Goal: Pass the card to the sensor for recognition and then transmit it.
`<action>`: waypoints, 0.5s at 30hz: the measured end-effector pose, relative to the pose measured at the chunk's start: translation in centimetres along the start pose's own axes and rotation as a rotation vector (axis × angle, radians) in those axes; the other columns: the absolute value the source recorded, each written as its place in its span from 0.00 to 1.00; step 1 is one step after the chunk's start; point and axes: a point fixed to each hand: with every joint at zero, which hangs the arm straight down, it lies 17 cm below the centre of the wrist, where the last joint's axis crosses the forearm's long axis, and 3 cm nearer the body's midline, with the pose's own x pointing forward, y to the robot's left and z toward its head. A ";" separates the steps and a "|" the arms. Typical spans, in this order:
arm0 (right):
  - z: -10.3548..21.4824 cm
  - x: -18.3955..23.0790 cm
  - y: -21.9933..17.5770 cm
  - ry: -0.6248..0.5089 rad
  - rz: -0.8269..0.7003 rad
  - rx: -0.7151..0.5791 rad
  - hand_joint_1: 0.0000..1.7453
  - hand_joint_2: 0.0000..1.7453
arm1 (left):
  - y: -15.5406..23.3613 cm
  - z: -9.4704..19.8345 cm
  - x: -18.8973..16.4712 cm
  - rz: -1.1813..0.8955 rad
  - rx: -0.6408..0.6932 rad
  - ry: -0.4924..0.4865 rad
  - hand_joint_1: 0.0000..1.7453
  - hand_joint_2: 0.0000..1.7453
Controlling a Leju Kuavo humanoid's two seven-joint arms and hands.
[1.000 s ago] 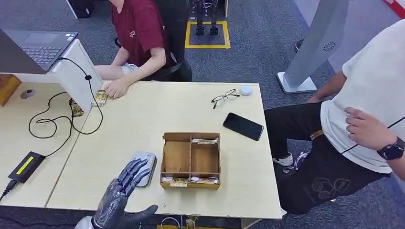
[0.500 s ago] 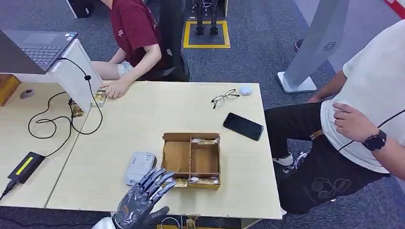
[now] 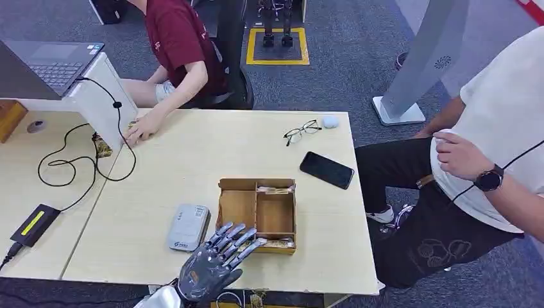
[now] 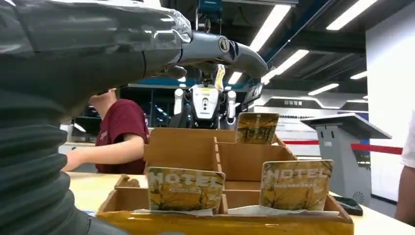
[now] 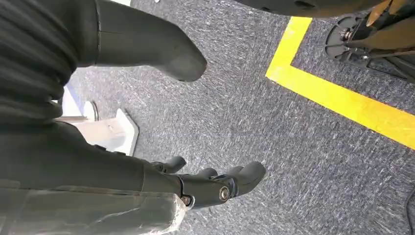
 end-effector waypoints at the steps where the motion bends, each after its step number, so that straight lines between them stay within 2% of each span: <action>1: 0.0 0.0 0.0 0.000 0.000 0.001 0.00 1.00 | 0.0 -0.2 0.1 0.003 0.001 0.000 0.00 1.00; 15: 0.0 0.2 0.0 0.000 0.010 0.003 0.00 1.00 | -1.2 -2.4 -0.7 0.009 -0.013 0.052 0.00 1.00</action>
